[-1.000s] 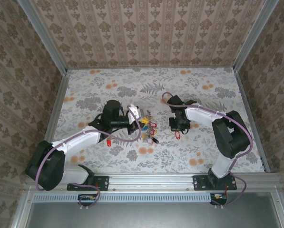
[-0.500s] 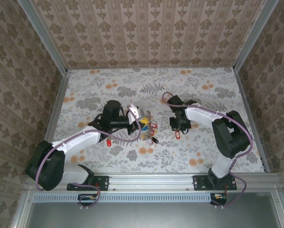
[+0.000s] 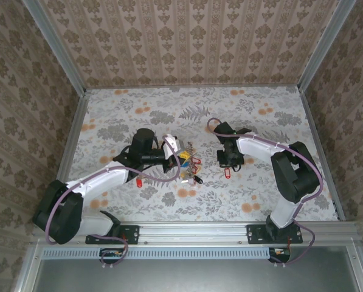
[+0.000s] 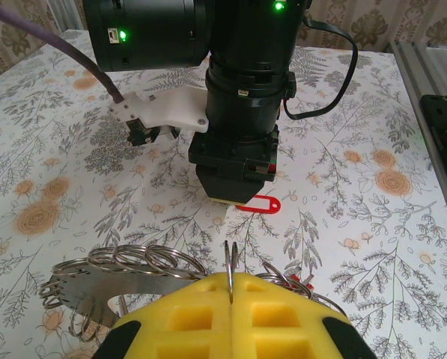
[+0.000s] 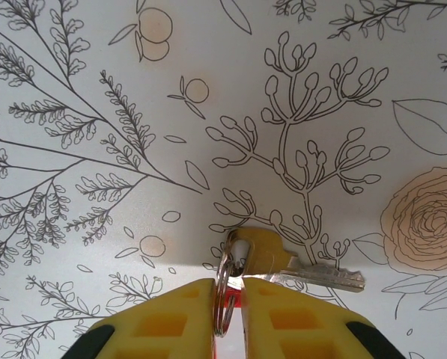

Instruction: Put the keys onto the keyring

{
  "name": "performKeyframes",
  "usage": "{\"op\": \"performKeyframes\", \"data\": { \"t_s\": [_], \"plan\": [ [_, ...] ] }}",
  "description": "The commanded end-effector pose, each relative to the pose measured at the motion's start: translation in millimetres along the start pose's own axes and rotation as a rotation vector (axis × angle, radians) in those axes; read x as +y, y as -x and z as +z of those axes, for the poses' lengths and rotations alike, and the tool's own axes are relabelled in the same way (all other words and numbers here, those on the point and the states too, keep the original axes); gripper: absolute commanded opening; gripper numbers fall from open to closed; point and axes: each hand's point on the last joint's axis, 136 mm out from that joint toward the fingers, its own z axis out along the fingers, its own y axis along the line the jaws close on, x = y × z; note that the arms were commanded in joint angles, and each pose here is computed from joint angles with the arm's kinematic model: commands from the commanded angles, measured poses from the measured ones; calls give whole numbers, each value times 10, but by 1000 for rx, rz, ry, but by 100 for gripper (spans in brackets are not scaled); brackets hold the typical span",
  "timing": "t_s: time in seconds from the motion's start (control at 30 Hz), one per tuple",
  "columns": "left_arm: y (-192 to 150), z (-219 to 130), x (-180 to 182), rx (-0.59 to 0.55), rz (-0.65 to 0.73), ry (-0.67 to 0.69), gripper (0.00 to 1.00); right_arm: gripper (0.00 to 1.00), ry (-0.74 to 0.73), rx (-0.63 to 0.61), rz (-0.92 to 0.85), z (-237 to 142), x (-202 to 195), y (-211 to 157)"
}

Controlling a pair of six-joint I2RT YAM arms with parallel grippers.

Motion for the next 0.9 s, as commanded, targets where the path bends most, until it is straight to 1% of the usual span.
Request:
{"op": "performKeyframes", "data": {
  "t_s": [0.0,0.27,0.4,0.63,0.77,0.87],
  "plan": [
    [218,-43,16,-57,53,-6,0,18,-38,24,-1,58,-54,-52],
    [221,-48,3,-58,49,-6,0,15,-61,22,3,82,-98,-65],
    [215,-51,4,-56,49,-1,0,18,-68,15,7,80,-113,-59],
    [219,-51,1,-55,50,-1,0,17,-42,-3,14,64,-69,-25],
    [212,-48,-2,-54,48,-3,0,21,-47,8,12,89,-65,-28],
    [212,-53,-1,-54,49,0,0,21,-49,14,12,116,-66,-31]
  ]
}}
